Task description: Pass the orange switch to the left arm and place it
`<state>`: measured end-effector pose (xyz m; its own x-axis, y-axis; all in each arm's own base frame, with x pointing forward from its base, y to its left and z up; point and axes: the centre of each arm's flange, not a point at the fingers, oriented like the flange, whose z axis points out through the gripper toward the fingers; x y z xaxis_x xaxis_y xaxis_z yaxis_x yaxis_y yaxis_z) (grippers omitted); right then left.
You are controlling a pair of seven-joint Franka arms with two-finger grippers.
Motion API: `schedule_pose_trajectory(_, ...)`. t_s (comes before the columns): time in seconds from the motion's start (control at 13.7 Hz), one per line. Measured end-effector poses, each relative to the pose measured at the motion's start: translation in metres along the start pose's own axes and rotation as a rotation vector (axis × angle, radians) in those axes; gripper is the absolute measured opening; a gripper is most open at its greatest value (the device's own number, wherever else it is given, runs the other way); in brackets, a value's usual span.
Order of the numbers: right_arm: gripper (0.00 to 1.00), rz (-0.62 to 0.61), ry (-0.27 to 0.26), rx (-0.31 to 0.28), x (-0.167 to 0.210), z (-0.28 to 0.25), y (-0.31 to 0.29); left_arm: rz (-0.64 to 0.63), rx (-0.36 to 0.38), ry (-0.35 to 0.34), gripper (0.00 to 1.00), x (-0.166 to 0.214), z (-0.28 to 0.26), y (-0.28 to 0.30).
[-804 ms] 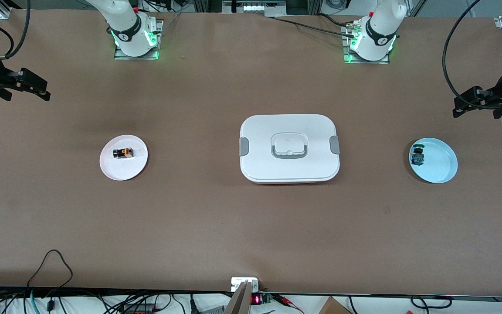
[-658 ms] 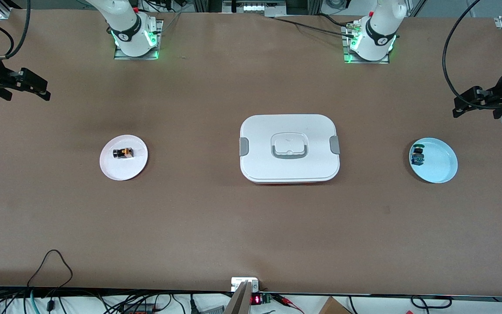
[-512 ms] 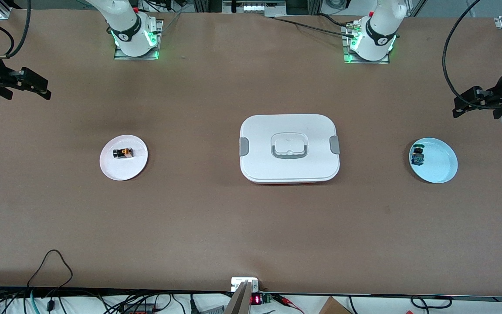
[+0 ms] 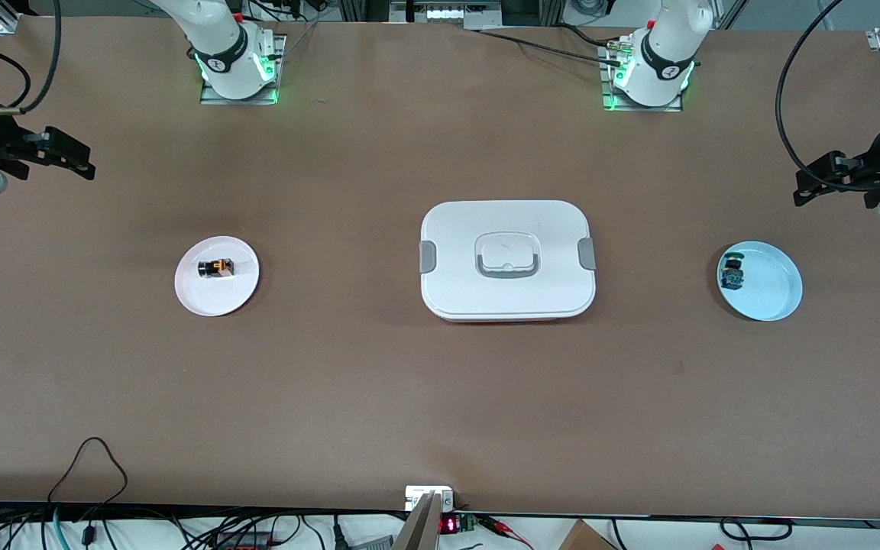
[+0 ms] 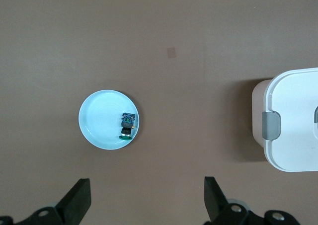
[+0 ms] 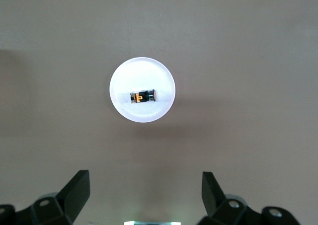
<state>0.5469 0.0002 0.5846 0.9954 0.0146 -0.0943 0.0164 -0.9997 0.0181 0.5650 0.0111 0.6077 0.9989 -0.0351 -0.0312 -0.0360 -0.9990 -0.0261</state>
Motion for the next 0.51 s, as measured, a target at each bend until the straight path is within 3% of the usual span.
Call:
schedule_pose_trajectory(0.22, 1.0, -0.001, -0.028, -0.006, 0.019, 0.027, -0.002, 0.0, 0.0, 0.0, 1.0, 0.0, 0.0, 0.0)
schedule_pose_trajectory(0.51, 1.0, -0.001, -0.025, -0.016, 0.051, 0.066, -0.004, 0.0, 0.0, 0.001, 1.0, 0.0, 0.0, 0.0)
